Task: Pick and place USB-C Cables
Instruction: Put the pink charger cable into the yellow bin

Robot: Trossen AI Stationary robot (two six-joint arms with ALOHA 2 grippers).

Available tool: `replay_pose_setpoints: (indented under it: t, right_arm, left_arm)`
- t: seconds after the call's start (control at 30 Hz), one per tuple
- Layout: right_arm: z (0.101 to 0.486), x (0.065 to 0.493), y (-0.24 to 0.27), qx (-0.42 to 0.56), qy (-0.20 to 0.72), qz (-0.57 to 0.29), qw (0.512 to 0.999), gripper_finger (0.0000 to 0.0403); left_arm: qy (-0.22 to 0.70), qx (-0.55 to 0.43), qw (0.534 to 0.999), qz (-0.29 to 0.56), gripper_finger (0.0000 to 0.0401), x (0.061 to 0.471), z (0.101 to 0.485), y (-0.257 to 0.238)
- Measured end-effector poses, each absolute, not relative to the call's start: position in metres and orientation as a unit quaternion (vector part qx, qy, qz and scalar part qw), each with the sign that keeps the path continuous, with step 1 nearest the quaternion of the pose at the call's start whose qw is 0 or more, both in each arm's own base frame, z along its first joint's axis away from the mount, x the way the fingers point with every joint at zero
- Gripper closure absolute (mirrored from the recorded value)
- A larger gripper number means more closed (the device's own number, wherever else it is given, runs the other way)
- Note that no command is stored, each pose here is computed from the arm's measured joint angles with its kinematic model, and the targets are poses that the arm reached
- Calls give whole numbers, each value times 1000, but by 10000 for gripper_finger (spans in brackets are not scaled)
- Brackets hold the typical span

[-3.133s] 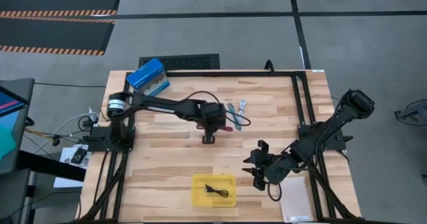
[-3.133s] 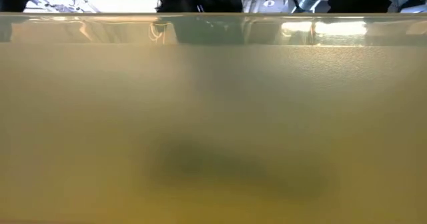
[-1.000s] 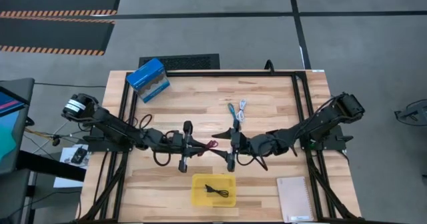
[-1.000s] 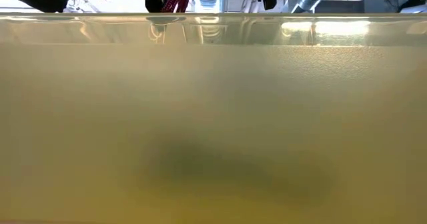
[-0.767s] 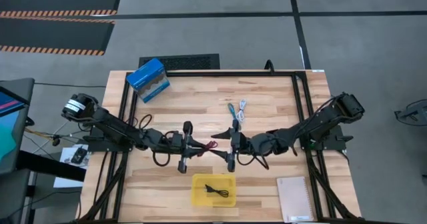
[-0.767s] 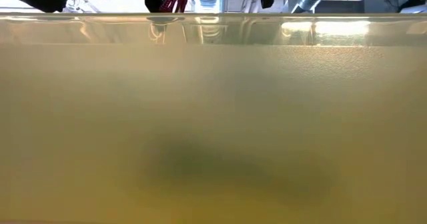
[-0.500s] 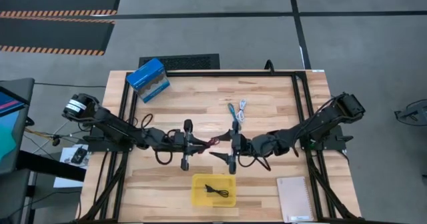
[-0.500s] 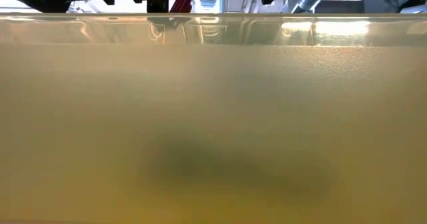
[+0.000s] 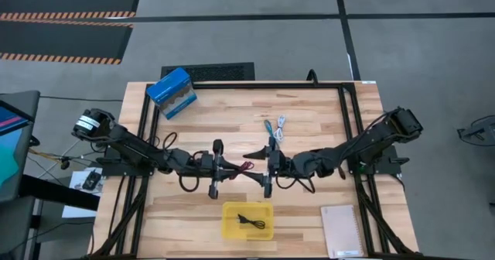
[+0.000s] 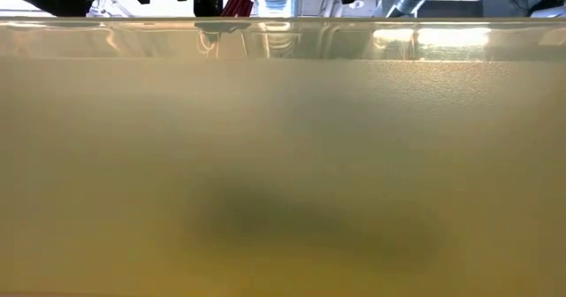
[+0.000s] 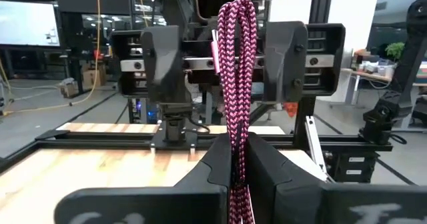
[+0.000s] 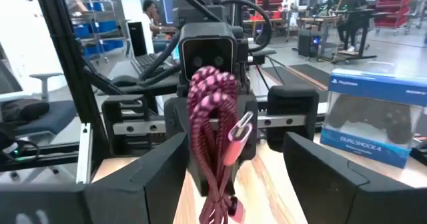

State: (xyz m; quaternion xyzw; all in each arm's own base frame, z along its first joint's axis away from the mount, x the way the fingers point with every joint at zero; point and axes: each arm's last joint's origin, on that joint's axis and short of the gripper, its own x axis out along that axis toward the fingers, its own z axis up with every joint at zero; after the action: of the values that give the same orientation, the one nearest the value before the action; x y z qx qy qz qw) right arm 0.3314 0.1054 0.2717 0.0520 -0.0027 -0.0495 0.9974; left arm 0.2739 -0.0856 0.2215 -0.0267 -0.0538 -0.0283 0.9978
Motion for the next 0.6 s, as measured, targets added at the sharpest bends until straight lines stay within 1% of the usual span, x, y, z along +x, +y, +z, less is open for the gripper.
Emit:
replay_pose_setpoints:
  t: [0.17, 0.23, 0.3, 0.4, 0.6]
  right_arm:
    - [272, 333, 101, 54, -6, -33, 998, 145]
    - [272, 333, 101, 54, -4, -33, 998, 158]
    - [272, 333, 100, 54, -5, -33, 998, 180]
    - [272, 333, 101, 54, -4, -33, 998, 229]
    - [271, 333, 101, 50, 3, -33, 998, 355]
  left_arm:
    - [-55, -27, 998, -28, 396, 274, 222, -86]
    - [-55, -27, 998, -29, 396, 274, 222, -86]
    - [-55, -28, 998, -29, 396, 274, 222, -86]
    - [-55, -29, 998, -28, 395, 274, 222, -85]
    - [-55, -30, 998, -24, 396, 274, 222, -84]
